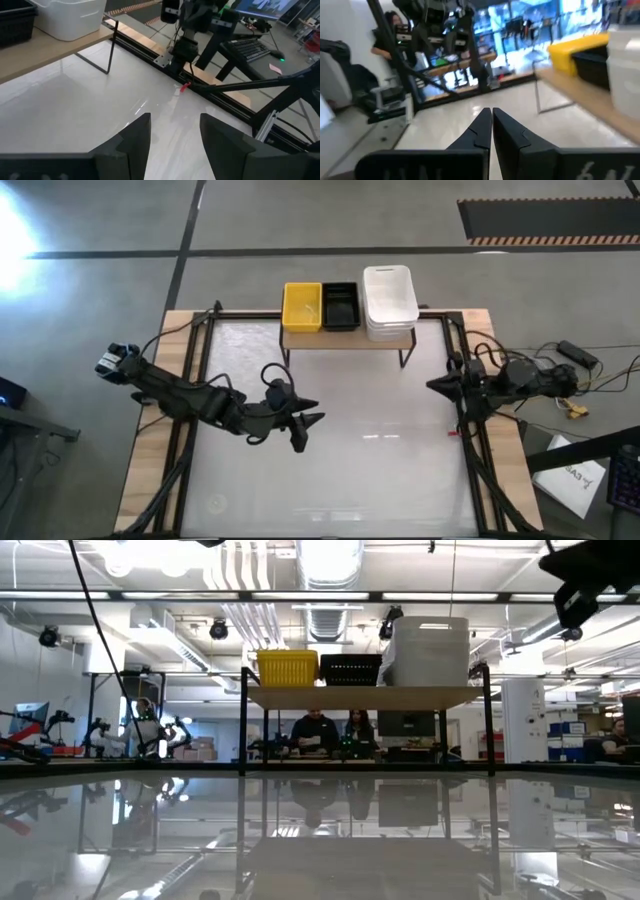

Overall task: Stack baskets on shelf by color
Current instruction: Return to Home Position

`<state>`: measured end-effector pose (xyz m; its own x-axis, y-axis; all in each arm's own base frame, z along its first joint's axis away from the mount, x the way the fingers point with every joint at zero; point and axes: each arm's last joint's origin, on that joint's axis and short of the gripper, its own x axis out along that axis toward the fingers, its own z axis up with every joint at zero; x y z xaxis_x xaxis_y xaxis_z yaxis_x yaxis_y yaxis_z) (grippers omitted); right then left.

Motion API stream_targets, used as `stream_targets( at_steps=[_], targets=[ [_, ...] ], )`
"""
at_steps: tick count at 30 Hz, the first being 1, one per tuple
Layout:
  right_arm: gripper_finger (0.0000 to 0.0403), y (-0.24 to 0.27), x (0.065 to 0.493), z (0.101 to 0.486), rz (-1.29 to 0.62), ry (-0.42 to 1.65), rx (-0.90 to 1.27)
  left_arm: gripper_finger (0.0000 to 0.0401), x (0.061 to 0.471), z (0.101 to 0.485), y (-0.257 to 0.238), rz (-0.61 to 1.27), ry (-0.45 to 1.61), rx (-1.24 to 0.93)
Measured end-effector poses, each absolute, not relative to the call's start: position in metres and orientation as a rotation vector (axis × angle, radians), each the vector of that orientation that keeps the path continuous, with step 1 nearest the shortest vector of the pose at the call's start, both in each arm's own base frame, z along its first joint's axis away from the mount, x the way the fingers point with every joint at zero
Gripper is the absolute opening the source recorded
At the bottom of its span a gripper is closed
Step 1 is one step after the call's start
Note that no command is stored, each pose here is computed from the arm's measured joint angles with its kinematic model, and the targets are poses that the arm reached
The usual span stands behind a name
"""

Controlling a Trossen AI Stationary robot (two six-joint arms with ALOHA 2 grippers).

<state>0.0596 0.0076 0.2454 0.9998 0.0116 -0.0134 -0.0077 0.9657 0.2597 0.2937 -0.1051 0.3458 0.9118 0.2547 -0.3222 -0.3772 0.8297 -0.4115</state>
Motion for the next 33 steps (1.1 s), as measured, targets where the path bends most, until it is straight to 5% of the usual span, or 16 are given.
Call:
stream_targets(
  at_steps=[33],
  targets=[
    [0.0008,-0.004,0.097,0.176,-0.127,-0.116,0.204,0.0154,0.296,0.350,-0.107,0.313,0.210,-0.574]
  ],
)
